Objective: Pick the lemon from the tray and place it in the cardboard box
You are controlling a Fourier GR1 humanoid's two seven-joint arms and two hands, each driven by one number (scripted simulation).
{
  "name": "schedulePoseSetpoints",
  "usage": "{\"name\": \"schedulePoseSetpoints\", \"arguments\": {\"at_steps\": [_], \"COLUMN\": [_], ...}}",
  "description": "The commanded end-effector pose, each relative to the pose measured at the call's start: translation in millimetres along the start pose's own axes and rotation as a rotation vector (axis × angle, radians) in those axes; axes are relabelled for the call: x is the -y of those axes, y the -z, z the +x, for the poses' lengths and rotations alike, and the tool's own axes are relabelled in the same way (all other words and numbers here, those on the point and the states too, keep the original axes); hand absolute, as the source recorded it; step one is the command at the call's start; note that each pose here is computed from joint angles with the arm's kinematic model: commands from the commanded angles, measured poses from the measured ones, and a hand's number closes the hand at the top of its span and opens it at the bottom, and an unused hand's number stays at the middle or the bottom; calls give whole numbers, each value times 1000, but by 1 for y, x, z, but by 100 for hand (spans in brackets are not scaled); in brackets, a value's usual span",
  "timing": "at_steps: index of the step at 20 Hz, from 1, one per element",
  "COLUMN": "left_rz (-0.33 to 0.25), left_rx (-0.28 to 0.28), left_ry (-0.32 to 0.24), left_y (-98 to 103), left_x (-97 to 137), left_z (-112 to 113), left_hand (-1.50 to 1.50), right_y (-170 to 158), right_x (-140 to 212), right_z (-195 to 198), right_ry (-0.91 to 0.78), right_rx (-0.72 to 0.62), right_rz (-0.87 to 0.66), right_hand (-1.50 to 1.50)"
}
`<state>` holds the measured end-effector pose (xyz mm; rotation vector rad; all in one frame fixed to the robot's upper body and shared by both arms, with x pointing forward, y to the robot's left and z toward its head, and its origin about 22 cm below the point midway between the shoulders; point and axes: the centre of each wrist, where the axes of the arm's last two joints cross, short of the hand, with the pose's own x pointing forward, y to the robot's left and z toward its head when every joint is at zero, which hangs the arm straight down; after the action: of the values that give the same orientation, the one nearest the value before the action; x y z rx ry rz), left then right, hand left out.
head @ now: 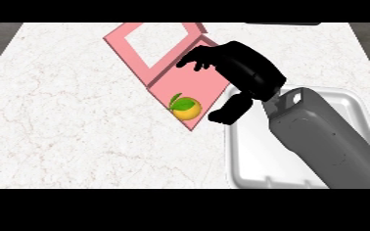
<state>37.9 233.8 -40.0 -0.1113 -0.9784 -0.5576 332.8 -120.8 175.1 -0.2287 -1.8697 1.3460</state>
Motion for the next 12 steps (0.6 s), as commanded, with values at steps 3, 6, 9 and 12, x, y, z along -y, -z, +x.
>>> {"name": "schedulePoseSetpoints", "arguments": {"at_steps": [3,6,9,12], "left_rz": [181,170,169,177], "left_rx": [515,508,500,501], "left_ry": [39,45,24,22], "left_y": [59,56,55,55], "left_x": [-44,-39,-36,-39], "left_z": [98,94,93,93], "left_hand": [0,0,0,0], "right_y": [16,23,23,25], "right_x": [-17,-16,-17,-13], "right_z": [-4,-7,-18,-26], "right_ry": [181,330,493,614], "right_rx": [15,19,17,14], "right_rz": [-20,-129,-215,-266], "right_hand": [-150,-150,-150,-150]}}
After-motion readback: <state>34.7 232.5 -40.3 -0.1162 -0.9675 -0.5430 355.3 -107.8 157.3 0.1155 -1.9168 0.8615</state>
